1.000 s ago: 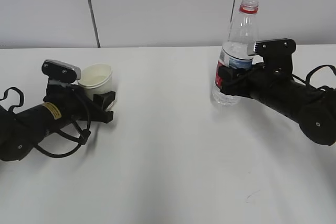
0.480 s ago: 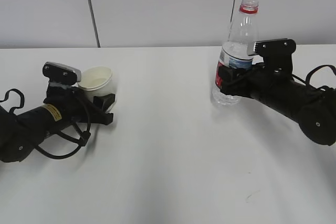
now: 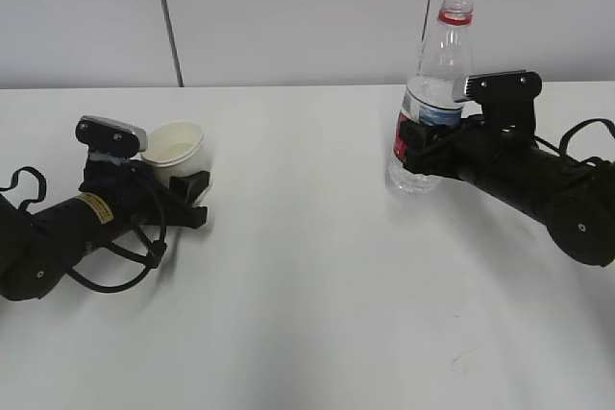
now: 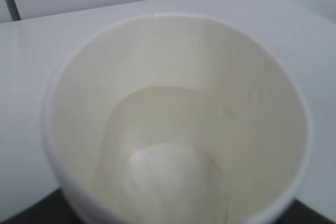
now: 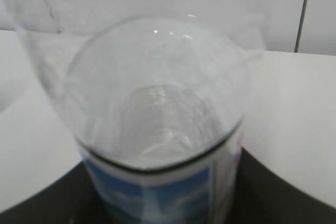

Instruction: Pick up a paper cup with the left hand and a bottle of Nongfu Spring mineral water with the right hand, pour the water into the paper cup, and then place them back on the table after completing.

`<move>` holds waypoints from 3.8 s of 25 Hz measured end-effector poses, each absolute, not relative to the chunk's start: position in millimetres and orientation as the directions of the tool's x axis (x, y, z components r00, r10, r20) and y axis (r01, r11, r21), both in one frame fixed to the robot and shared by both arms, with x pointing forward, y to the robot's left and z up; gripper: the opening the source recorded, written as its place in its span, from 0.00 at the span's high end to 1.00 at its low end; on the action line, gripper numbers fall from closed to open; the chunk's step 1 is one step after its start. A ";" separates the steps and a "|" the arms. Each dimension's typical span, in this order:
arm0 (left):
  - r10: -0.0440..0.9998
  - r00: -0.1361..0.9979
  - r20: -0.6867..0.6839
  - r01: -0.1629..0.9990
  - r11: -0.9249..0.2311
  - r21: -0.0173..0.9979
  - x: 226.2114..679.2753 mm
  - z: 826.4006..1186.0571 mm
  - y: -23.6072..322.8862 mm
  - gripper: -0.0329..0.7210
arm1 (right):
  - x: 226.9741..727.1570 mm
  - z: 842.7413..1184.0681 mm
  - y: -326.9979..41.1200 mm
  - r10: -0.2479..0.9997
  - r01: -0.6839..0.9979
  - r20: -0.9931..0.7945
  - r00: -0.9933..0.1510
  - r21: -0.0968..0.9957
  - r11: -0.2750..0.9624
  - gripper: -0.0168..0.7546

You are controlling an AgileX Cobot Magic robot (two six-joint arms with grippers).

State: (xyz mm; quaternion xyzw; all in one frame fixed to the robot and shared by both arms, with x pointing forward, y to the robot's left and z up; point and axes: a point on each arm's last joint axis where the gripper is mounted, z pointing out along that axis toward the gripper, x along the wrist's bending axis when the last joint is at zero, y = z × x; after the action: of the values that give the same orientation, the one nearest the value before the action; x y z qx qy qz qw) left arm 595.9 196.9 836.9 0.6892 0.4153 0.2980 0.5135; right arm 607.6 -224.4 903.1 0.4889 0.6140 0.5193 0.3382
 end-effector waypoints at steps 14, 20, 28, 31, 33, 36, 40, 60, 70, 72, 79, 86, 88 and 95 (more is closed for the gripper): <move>0.879 0.477 -0.016 0.266 -0.127 0.956 596.2 836.6 196.9 0.41 | 607.6 903.1 -224.4 0.952 0.249 0.092 -0.293 0.968 -0.017 0.50; 0.879 0.476 -0.017 0.253 -0.118 0.960 596.6 838.0 196.7 0.33 | 607.6 903.1 -224.4 0.952 0.249 0.092 -0.293 0.968 -0.017 0.50; 0.898 0.438 -0.042 0.260 -0.081 0.962 598.2 838.9 199.4 0.20 | 607.6 903.1 -224.4 0.952 0.249 0.092 -0.293 0.968 -0.017 0.50; 0.901 0.429 -0.057 0.271 -0.068 0.960 597.2 838.1 200.1 0.19 | 607.6 903.1 -224.4 0.952 0.249 0.092 -0.293 0.968 -0.017 0.50; 0.901 0.429 -0.061 0.277 -0.067 0.958 593.9 838.8 200.8 0.18 | 607.6 903.1 -224.4 0.952 0.249 0.092 -0.293 0.968 -0.017 0.50; 0.901 0.430 -0.062 0.266 -0.061 0.962 588.7 843.8 201.7 0.18 | 607.6 903.1 -224.4 0.952 0.249 0.092 -0.293 0.968 -0.017 0.50; 0.898 0.434 -0.067 0.238 -0.043 0.970 582.3 851.9 202.7 0.18 | 607.6 903.1 -224.4 0.952 0.249 0.092 -0.293 0.968 -0.017 0.50; 0.898 0.432 -0.085 0.283 -0.045 0.958 526.5 871.4 214.8 0.18 | 608.5 893.6 -224.9 0.954 0.282 0.093 -0.284 0.959 -0.010 0.50; 0.898 0.430 -0.091 0.303 -0.048 0.952 519.6 868.3 216.3 0.18 | 616.5 881.1 -223.5 0.954 0.276 0.060 -0.294 0.961 0.025 0.50; 0.898 0.430 -0.091 0.303 -0.048 0.952 519.6 868.3 216.3 0.18 | 616.5 880.5 -223.6 0.954 0.276 0.057 -0.294 0.961 0.027 0.50; 0.898 0.430 -0.091 0.303 -0.048 0.952 519.6 868.3 216.3 0.18 | 616.9 880.8 -224.6 0.957 0.272 0.051 -0.284 0.962 0.029 0.50; 0.898 0.430 -0.091 0.303 -0.048 0.952 519.6 868.3 216.3 0.18 | 617.1 878.5 -224.5 0.957 0.269 0.053 -0.284 0.963 0.026 0.50; 0.898 0.430 -0.091 0.303 -0.048 0.952 519.6 868.3 216.3 0.18 | 617.2 878.4 -224.5 0.957 0.268 0.054 -0.284 0.963 0.025 0.50; 0.898 0.431 -0.091 0.303 -0.049 0.952 519.6 868.3 216.2 0.18 | 617.2 878.5 -224.3 0.956 0.265 0.050 -0.288 0.964 0.029 0.41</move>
State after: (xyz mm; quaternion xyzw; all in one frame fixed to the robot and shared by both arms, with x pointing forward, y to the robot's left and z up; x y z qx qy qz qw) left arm 519.6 216.2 868.3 0.6656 0.4509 0.2851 0.5218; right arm 617.2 -224.3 878.5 0.4861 0.6282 0.4992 0.3462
